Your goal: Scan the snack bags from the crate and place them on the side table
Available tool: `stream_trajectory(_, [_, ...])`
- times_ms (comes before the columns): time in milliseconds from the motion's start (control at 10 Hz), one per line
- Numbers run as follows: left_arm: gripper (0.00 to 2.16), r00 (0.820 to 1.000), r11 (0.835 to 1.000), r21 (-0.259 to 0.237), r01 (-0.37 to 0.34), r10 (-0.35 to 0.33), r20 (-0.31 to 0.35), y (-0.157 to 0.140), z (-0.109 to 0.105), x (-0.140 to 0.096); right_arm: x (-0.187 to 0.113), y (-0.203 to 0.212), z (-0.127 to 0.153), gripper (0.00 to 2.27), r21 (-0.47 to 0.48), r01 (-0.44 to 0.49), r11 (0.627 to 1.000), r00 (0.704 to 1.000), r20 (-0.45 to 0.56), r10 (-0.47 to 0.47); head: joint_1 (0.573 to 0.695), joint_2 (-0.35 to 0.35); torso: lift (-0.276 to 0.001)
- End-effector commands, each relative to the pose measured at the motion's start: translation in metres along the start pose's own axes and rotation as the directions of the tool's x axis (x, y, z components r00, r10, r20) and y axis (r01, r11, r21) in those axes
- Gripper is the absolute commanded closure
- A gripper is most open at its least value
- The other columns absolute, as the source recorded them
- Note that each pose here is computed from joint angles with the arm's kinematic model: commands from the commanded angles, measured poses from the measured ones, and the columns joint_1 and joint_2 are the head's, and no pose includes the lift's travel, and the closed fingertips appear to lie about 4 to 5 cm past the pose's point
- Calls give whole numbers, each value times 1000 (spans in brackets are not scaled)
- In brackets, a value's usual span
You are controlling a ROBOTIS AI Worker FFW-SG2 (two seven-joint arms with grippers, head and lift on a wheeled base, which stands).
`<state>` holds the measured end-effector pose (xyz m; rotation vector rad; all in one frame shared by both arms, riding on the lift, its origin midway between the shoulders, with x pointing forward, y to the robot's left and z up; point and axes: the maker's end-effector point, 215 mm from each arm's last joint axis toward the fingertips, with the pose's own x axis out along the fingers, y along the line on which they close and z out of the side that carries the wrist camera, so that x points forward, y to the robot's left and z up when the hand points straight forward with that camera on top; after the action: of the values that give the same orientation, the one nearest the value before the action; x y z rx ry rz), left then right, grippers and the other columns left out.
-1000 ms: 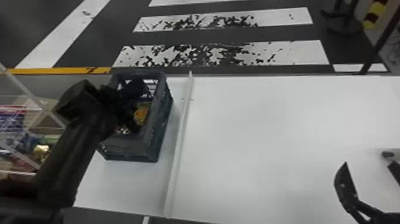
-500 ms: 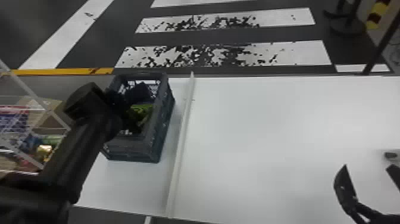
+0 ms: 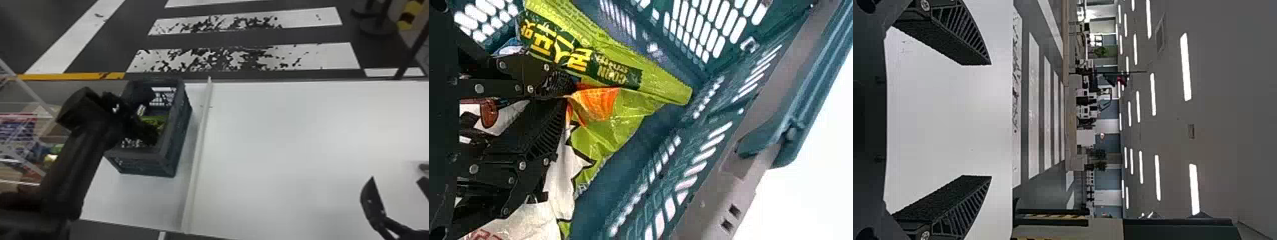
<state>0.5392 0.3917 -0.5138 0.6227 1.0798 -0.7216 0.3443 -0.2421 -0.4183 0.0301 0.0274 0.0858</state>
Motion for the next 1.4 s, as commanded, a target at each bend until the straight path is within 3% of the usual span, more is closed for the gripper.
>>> stream_trajectory(0, [2135, 997, 1000, -29, 8, -6, 76, 8, 12, -17, 1, 2, 0, 63, 3, -2, 1000, 1000, -1, 2, 695, 188, -94])
stream_trajectory(600, [2135, 967, 991, -101, 90, -62, 249, 21, 15, -71, 2, 9, -1, 63, 14, -10, 1000, 1000, -2, 10, 695, 208, -94])
stream_trajectory(1300, [2135, 898, 981, -117, 154, -90, 430, 13, 29, -111, 2, 17, 0, 63, 24, -15, 1000, 1000, 1, 15, 695, 222, -94])
